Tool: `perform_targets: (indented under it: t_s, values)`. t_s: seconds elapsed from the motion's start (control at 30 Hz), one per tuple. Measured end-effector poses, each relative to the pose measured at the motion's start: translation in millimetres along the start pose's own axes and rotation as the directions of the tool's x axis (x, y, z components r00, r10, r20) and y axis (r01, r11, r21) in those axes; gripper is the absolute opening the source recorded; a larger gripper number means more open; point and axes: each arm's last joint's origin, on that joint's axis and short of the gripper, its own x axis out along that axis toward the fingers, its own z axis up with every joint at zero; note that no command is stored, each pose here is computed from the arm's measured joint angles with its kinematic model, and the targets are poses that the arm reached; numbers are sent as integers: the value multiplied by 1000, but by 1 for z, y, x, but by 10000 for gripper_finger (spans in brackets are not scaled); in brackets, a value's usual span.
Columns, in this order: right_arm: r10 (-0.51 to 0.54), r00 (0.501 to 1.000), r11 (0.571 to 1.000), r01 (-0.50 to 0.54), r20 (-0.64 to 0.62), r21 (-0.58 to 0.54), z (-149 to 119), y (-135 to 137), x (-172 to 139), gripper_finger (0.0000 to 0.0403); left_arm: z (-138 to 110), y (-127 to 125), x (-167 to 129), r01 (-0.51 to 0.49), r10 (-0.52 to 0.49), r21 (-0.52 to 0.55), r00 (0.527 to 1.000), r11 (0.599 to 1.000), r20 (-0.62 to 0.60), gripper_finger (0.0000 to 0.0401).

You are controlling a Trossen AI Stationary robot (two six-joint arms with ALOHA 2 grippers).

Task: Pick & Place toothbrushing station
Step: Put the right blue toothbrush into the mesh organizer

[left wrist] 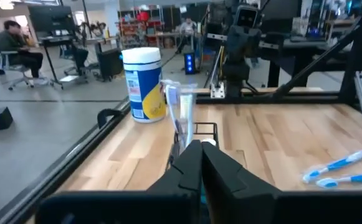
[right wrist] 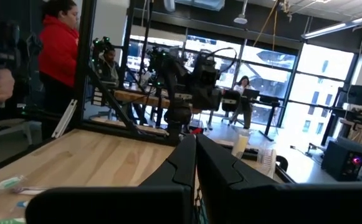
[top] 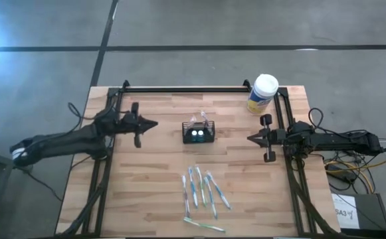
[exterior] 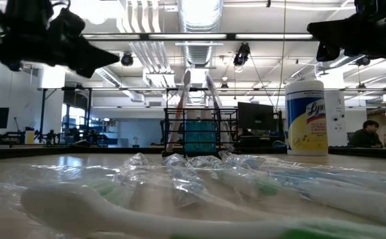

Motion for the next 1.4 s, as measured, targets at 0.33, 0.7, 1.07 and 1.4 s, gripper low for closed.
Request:
perform_targets:
  t_s: [0.33, 0.7, 1.07, 1.4]
  values:
    - [-5, 1000, 1000, 5, 2, -3, 0, 0, 0, 8, -40, -8, -14, 39, -40, -78, 999, 996, -10, 4]
    - [-86, 996, 996, 86, -21, 20, -1, -2, 0, 8, -54, -9, -15, 55, -60, -49, 994, 997, -96, 3]
    - [-149, 934, 944, 232, -326, 233, 0, -7, 12, 8, -54, -9, -15, 54, -59, -48, 994, 997, -93, 18]
    - [-43, 684, 853, 405, -728, 330, 20, 13, 53, 8, -54, -9, -15, 48, -59, -115, 994, 992, -94, 10]
